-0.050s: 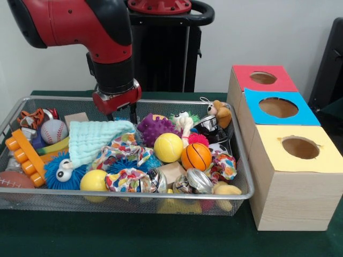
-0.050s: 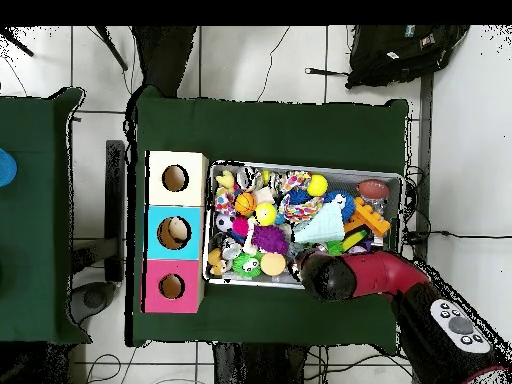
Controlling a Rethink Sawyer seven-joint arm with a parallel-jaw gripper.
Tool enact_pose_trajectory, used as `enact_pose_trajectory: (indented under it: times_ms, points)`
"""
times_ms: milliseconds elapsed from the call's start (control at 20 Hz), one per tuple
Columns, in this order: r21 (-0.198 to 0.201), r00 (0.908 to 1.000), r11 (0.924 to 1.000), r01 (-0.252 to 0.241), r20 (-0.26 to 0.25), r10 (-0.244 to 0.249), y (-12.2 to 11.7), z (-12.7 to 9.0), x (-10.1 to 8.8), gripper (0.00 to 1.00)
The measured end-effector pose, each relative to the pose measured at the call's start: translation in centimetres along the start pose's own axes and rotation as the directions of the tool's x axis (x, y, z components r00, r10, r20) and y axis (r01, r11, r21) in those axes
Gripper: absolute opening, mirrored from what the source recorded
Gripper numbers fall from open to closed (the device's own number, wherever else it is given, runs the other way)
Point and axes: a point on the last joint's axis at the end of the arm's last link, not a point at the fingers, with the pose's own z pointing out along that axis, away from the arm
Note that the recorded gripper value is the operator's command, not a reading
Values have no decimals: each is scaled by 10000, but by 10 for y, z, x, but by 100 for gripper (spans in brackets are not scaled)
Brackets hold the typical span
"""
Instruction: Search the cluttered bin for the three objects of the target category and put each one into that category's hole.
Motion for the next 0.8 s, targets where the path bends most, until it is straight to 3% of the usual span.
enact_pose_trajectory:
  times_ms: [800]
  points:
    - [-591,10000,9982,-64,31,66,4,4,-6,100]
